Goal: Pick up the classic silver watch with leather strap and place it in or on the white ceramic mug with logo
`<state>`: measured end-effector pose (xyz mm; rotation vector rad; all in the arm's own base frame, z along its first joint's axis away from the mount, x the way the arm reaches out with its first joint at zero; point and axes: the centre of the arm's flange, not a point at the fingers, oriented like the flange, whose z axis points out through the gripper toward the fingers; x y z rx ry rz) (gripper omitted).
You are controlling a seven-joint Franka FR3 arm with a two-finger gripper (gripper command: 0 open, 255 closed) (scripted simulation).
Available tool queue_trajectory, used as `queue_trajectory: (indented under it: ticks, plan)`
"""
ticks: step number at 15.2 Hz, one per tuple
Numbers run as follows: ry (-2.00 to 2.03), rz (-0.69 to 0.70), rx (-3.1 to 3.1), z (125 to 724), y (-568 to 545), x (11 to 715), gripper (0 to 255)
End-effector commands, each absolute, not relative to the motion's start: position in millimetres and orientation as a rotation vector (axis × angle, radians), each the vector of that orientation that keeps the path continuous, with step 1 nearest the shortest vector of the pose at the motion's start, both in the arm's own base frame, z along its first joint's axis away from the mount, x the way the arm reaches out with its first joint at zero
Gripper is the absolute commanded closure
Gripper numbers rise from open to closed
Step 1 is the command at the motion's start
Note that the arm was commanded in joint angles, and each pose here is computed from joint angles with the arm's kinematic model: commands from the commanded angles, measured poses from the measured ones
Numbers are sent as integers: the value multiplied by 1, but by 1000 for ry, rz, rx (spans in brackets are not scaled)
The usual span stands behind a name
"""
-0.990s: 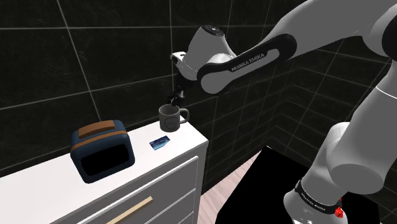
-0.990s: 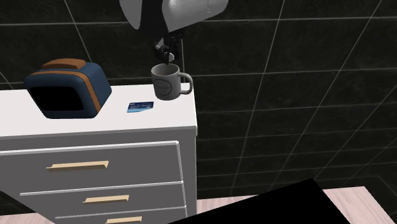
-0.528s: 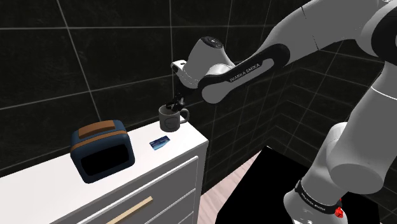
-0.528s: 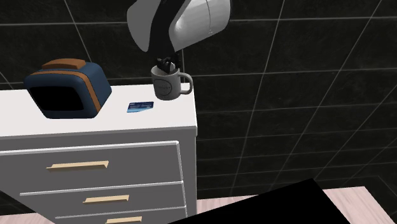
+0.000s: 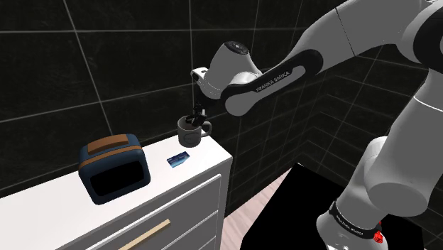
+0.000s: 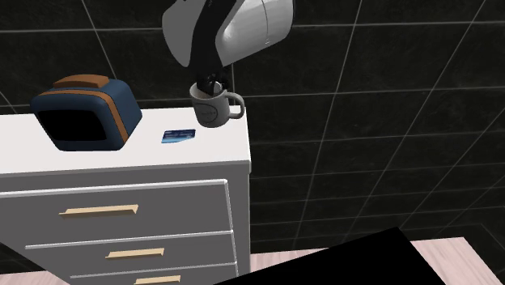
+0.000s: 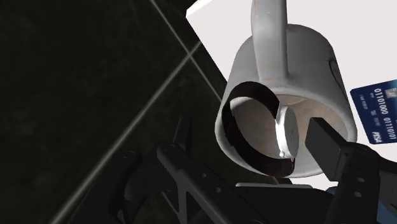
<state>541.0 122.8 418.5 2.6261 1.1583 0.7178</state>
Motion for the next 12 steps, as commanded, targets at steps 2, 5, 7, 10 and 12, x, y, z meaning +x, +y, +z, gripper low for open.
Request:
queue_trajectory:
  ticks: [2, 5, 7, 10, 12]
  plan:
    - [1160, 712, 2628, 417, 123, 541, 0]
    - [1160, 712, 2628, 428, 123, 534, 0]
    - [1160, 712, 2628, 451, 122, 521, 0]
    - [1160, 712, 2628, 460, 122, 516, 0]
    - [1160, 712, 2628, 460, 122, 516, 0]
